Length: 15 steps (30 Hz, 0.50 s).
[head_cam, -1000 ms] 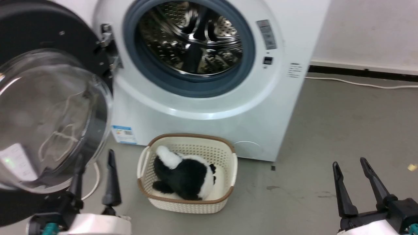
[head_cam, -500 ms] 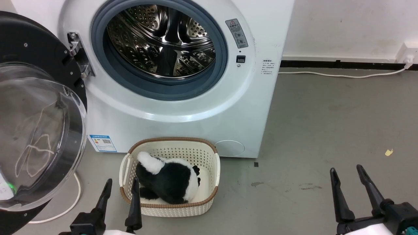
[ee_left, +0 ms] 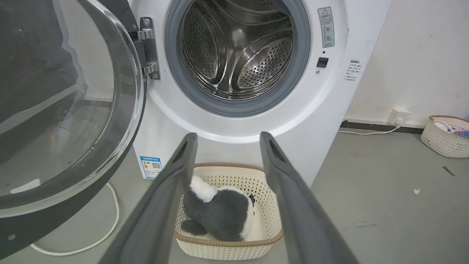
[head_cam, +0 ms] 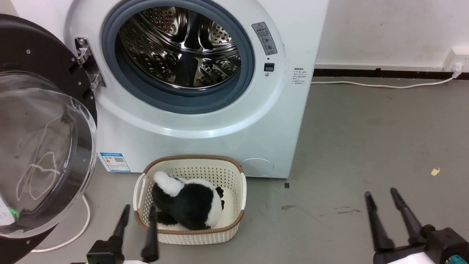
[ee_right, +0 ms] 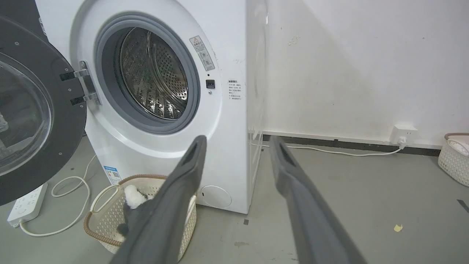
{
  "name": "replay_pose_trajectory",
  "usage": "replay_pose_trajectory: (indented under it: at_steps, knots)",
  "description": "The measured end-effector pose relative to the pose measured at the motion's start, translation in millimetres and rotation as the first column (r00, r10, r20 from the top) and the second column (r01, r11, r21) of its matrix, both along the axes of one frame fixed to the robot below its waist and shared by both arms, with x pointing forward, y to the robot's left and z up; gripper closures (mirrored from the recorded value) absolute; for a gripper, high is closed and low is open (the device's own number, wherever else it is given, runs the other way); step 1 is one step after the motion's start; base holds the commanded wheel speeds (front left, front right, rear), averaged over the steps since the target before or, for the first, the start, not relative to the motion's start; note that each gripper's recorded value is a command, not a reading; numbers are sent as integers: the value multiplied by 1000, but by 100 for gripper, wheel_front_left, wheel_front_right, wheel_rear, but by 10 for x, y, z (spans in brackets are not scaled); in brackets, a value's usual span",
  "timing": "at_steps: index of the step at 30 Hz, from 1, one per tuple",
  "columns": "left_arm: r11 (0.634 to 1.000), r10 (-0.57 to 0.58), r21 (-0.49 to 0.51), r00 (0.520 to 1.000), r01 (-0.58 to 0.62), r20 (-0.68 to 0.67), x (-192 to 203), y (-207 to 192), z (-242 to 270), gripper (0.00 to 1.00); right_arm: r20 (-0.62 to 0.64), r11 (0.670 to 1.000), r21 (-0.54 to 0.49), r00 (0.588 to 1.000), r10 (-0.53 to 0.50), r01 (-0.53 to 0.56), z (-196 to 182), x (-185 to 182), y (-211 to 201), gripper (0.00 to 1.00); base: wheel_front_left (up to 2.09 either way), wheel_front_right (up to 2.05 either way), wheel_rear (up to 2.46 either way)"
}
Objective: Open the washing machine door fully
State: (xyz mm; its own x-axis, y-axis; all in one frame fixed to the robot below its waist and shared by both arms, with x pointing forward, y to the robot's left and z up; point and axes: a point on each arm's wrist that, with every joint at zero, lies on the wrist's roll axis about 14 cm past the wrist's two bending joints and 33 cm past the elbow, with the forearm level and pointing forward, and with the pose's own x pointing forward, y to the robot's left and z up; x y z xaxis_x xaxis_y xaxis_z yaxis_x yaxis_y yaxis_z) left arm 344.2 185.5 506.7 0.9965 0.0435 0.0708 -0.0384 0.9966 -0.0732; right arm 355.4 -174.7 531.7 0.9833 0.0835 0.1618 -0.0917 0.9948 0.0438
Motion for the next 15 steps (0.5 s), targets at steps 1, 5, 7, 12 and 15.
replay_pose_trajectory:
  at_steps: [1,5,7,12,15]
  knots:
    - [1000,1,0,1000,-1,0,0,1,0,100,0,1000,-1,1000,0,0,0,0,0,100,0,0,0]
    - [1000,2,0,1000,-2,-1,1,5,0,100,0,1000,-1,1000,0,0,1,0,-2,100,0,0,0]
    - [1000,2,1,1000,-2,-4,2,8,-4,100,-1,1000,-1,1000,-1,1,-1,0,-3,100,0,0,0]
    - [1000,1,4,1000,-1,-10,7,9,-9,100,-13,1000,-3,1000,0,0,-17,3,-1,100,0,0,0]
    - [1000,-4,8,1000,4,-13,11,2,-8,100,-18,1000,-5,1000,1,-1,-23,4,2,100,0,0,0]
